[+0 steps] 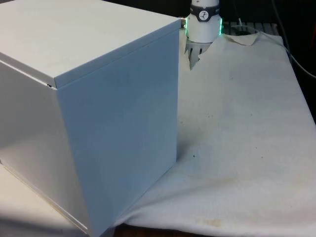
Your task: Open the drawer, then close it.
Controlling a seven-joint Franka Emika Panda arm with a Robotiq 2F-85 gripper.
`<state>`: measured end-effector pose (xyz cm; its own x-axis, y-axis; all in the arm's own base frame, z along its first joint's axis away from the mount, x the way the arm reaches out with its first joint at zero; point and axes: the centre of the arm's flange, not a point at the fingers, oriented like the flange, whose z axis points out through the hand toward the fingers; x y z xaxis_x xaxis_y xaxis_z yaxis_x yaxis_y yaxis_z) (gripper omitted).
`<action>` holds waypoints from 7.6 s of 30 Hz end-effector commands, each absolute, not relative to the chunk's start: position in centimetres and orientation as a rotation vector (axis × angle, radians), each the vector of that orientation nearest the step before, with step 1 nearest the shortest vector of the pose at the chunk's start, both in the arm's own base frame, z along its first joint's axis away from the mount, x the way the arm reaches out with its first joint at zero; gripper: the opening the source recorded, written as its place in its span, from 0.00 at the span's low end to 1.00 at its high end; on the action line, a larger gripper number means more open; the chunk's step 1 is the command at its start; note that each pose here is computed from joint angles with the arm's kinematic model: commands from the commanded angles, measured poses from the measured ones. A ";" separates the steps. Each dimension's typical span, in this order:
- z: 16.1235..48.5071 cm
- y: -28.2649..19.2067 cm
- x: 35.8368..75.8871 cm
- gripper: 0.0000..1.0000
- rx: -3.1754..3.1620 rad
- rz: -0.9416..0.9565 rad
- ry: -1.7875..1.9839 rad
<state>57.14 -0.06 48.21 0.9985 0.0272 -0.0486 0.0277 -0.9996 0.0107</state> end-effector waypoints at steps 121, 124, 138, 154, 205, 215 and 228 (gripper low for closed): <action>45.2 -5.3 55.4 1.00 2.835 0.177 0.616; 45.3 -5.8 55.4 1.00 2.825 0.193 0.631; 45.0 -7.8 55.5 1.00 2.778 0.301 0.700; 44.2 -8.4 55.5 1.00 2.713 0.367 0.830; 42.3 -9.1 56.1 1.00 2.442 0.345 1.242; 42.3 -9.6 56.3 1.00 2.376 0.346 1.281; 41.2 -10.6 57.2 1.00 2.320 0.331 1.296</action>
<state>57.11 -10.58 41.10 0.5314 0.8470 -0.0149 0.7399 -0.4556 0.4949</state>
